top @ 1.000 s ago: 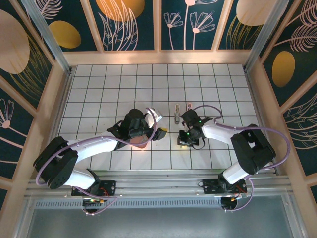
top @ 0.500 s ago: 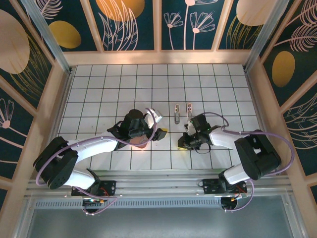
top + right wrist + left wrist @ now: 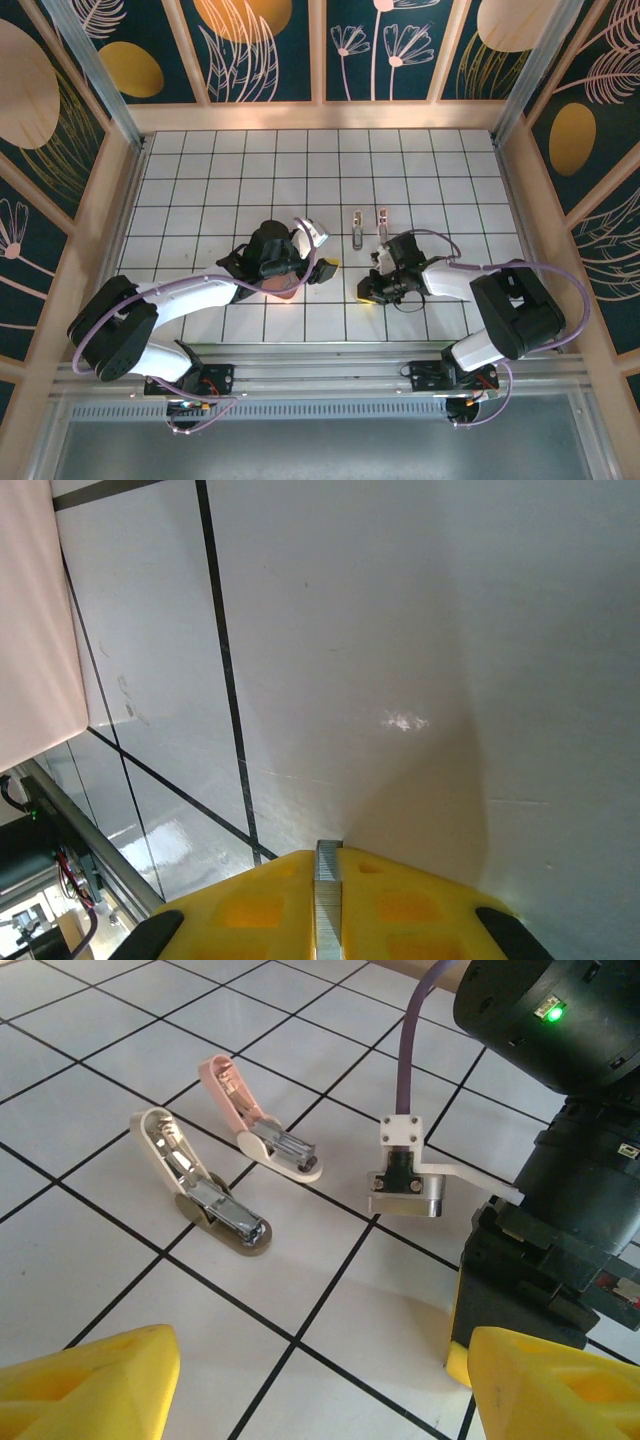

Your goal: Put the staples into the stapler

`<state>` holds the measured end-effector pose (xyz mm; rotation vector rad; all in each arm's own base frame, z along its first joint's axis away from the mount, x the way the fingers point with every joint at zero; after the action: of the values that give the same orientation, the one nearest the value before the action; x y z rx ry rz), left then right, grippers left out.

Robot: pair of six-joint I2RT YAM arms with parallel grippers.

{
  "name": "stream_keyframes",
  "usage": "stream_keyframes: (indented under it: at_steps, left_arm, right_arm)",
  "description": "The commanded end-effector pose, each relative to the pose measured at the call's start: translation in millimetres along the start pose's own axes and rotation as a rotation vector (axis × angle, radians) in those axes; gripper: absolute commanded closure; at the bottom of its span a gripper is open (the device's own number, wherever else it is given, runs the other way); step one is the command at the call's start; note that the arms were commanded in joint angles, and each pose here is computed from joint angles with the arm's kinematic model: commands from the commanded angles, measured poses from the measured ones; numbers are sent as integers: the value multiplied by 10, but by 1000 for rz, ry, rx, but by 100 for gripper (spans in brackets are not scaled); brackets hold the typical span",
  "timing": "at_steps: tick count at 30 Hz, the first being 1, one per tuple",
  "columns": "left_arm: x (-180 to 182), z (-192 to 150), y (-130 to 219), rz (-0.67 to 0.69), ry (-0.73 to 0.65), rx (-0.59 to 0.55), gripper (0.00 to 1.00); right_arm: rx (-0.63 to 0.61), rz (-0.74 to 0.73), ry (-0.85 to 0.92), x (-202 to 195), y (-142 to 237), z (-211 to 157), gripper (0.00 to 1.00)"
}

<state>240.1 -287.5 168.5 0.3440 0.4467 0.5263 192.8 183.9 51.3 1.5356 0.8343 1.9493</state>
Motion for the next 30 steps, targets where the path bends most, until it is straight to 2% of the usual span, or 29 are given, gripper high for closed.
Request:
stream_keyframes:
  at_steps: [1, 13, 22, 30]
  left_arm:
    - [-17, 55, -23, -27, -4, -24, 24]
    - [-14, 37, -23, -25, 0, -16, 24]
    - [0, 59, -16, -10, 17, -26, 24]
    - [52, 160, 137, 61, 73, -128, 22]
  right_arm:
    - [41, -127, -76, -241, -9, -153, 83]
    - [21, -170, -116, -300, 68, -170, 80]
    - [-23, -191, -86, -158, 225, -23, 70]
    - [-36, -309, -66, 74, 423, 155, 66]
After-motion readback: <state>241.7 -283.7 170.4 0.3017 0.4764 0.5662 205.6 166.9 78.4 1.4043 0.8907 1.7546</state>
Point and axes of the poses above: each hand's point on the last joint's axis, 136 mm out from that joint toward the fingers, its own y axis back along the fingers, its own x axis along the line the jaws close on, z = x × y, the point moved 5 cm from there along y, back along the fingers, and after that the axes turned 12 degrees about y, right-handed, at the moved point
